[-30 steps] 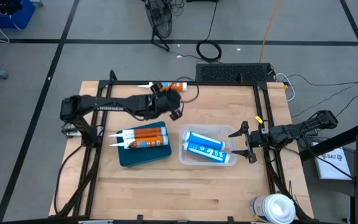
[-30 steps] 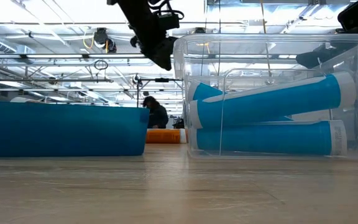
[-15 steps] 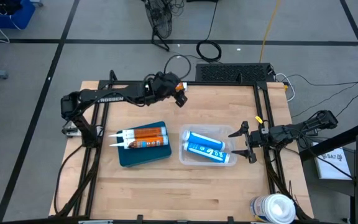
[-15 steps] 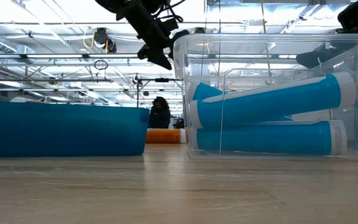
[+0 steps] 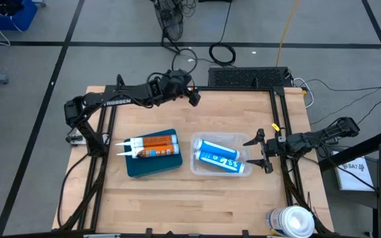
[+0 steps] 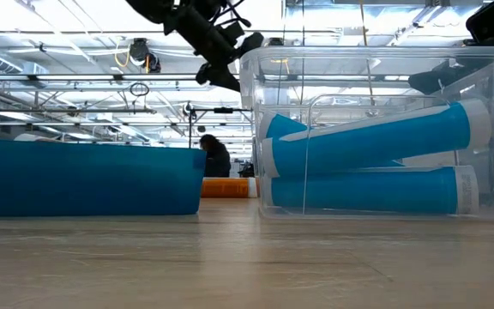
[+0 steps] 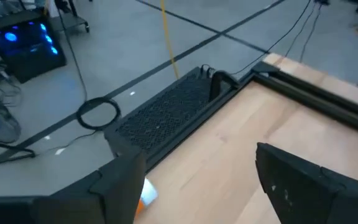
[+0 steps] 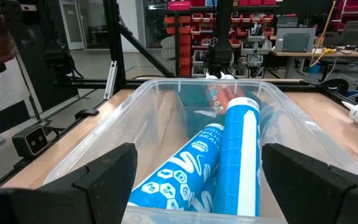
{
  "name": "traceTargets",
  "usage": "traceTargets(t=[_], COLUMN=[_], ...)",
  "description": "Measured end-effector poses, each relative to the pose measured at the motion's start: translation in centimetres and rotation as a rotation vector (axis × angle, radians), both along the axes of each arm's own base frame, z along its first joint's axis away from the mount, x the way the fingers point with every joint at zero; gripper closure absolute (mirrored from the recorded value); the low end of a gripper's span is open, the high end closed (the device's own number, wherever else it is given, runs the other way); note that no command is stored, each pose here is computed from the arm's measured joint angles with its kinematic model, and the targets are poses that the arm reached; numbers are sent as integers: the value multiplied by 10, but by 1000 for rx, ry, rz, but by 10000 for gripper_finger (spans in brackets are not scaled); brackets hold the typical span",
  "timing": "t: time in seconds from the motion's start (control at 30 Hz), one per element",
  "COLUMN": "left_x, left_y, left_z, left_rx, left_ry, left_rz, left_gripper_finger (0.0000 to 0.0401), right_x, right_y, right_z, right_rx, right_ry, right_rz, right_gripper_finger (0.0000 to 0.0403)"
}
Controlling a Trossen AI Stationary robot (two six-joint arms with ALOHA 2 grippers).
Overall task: Pick & place silicon tubes, Sealant and Lysol wipes
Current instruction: Put the orange sealant bottle into the blue bin
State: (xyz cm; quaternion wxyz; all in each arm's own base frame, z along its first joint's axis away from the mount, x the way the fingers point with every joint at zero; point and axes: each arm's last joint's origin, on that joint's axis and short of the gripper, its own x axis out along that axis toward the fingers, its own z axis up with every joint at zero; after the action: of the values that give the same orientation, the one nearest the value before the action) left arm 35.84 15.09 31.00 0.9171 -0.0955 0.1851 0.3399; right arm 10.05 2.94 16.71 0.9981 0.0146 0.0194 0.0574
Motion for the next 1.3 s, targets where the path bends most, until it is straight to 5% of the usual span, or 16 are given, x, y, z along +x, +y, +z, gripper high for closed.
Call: traceTargets(t=[0.63,1.0,1.3], left_x=[6,23,31], left_y=[3,-48,-107], left_z=[-5,-5,-11], left_rx=[-143,-210,-225], left_ry=[-94,-85,0], left_rz=[-104,-519,-701], left_gripper_finger=[82,106,119], right_x=[0,0,0], right_y=[0,0,0], right_z=[0,0,0], right_rx=[0,0,0], right_ry=[0,0,0], right_rz=[0,-1,-1], right_gripper_finger=[78,78,78])
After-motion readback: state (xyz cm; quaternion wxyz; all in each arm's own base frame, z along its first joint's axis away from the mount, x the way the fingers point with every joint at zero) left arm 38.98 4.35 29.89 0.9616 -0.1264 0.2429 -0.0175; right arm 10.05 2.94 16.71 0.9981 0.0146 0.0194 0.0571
